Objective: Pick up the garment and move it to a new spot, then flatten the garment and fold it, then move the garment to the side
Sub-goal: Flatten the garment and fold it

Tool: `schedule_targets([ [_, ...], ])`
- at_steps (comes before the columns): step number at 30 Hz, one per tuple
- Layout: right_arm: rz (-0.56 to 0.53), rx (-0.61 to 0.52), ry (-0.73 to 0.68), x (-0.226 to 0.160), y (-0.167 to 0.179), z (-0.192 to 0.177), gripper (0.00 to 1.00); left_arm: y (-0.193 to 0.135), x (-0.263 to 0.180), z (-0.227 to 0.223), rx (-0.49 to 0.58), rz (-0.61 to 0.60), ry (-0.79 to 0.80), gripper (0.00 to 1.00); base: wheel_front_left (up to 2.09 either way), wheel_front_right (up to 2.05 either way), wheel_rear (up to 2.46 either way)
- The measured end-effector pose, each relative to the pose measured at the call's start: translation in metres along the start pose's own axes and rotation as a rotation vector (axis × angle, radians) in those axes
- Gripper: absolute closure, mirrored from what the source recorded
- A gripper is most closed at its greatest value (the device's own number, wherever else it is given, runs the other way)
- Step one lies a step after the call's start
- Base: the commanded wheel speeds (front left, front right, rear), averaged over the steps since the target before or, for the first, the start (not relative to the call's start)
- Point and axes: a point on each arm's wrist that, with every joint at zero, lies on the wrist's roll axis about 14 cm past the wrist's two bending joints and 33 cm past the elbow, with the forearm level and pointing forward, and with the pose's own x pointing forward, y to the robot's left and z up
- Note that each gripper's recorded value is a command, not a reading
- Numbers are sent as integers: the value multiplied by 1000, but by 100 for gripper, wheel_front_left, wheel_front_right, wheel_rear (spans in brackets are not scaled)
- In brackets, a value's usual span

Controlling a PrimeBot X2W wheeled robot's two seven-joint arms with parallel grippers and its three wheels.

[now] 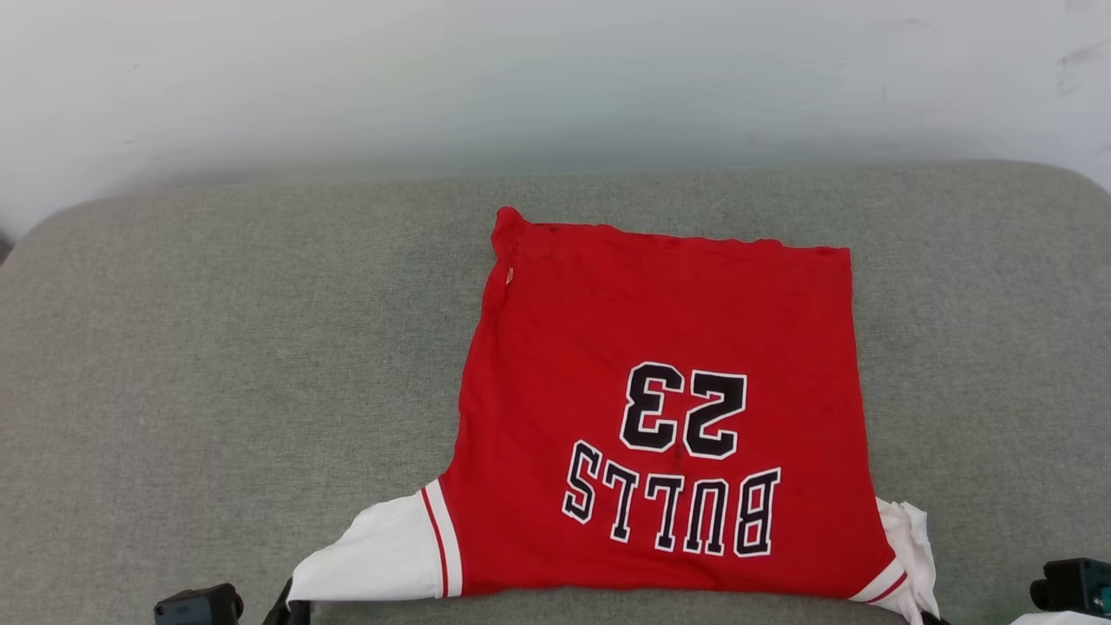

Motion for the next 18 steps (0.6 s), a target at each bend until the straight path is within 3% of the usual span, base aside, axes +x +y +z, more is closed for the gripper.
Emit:
schedule_targets([
  [2,-21,-11,27,0,-2,-7,100,-3,0,-3,-8,-7,4,100,0,0,0],
  [3,-21,-6,34,1,0,-8,75,-5,0,-4,-9,-10,6,100,0,0,0],
  [4,-21,-13,38,1,2,-9,10,-6,0,-4,-11,-14,4,100,0,0,0],
  [5,-23,-28,34,2,4,-7,0,-8,1,-2,-12,-22,-9,100,0,0,0],
  [10,-14,-111,-66,9,14,29,0,-21,8,14,-8,-61,-68,100,0,0,0],
  [18,-33,-210,-315,27,20,126,0,-45,23,44,5,-128,-162,100,0,0,0],
])
